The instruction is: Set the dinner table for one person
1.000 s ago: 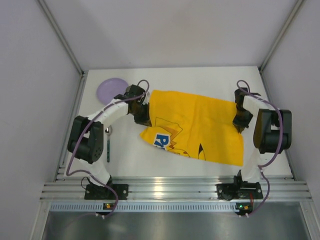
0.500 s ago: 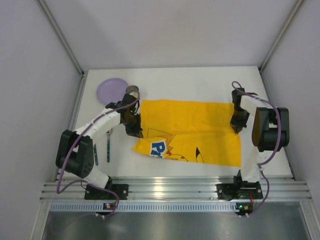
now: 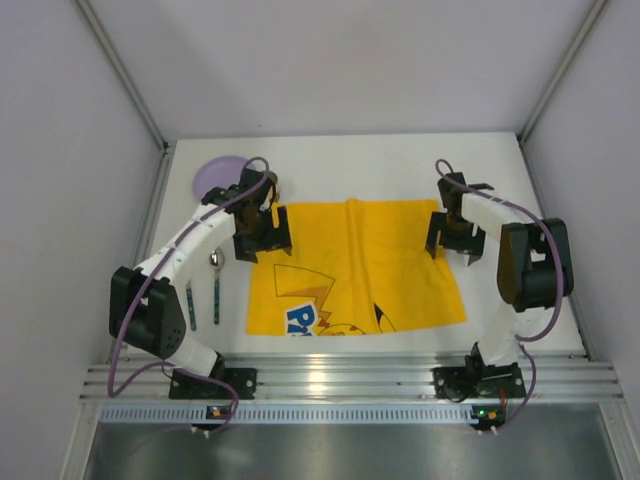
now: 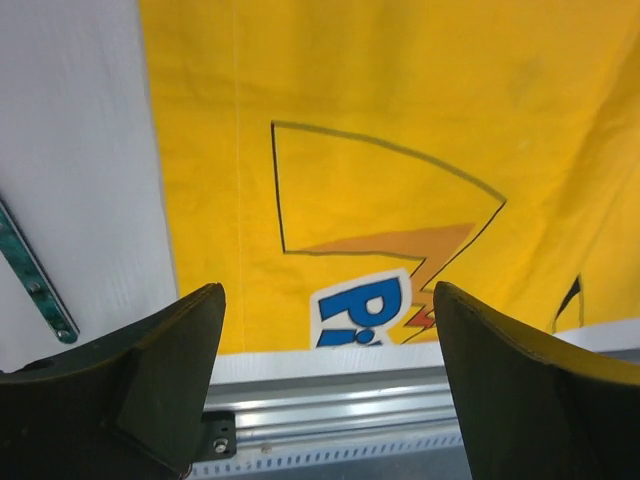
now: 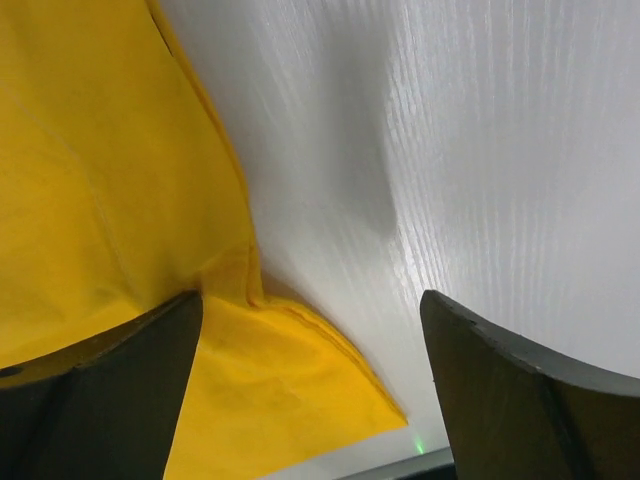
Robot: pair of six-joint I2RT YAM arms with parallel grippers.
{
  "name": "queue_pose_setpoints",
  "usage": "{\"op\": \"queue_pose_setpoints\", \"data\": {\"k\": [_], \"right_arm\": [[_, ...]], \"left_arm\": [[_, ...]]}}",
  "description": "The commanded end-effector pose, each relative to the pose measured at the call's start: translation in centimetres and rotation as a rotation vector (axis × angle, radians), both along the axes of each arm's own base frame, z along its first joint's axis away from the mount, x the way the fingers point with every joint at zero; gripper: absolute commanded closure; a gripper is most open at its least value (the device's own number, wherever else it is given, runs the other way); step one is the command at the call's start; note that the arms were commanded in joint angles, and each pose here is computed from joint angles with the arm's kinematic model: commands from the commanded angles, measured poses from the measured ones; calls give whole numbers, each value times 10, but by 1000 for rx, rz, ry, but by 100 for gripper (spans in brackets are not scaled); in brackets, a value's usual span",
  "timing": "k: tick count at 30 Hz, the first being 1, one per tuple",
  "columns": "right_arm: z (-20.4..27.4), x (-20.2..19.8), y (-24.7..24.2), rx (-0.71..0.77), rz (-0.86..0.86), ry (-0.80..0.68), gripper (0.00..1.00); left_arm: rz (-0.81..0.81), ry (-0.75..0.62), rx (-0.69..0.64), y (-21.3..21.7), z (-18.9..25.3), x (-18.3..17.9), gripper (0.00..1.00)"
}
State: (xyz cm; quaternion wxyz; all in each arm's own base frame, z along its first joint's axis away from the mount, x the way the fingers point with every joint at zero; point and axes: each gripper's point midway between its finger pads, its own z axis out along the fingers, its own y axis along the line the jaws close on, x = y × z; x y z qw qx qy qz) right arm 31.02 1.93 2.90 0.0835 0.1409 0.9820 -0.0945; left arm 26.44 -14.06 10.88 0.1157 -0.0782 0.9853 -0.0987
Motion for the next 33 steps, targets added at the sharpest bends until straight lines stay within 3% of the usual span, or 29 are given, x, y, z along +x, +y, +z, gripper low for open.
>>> {"op": "queue_pose_setpoints", "data": {"k": [1,3,6,12,16,19,20,23,26,29,33], "right_arm": [[26,1,7,28,3,-90,9],[34,-3,7,33,5,-104,8],[57,-6,9,53,10,-154,7],[82,-13,12,80,13,-203,7],[70,-26,14,97,28,-177,10],[64,-29,26,173,54,-195,36],[63,-30,30,194,58,-198,49],[60,-31,37,229,77,-195,63],[55,-32,37,230,85,-178,85],[52,-32,38,235,89,-166,92],[54,-30,38,231,99,-165,91]], "left_arm": [[65,-166,69,12,42,43,9],[91,-222,102,17,53,62,2],[137,-373,95,23,83,114,2],[203,-421,83,36,78,188,2],[212,-462,50,34,64,229,7],[226,-474,52,36,53,256,10],[219,-449,57,34,37,261,12],[216,-461,61,34,37,277,14],[228,-450,77,37,29,287,16],[248,-436,85,42,27,287,19],[253,-440,91,46,31,277,20]]}}
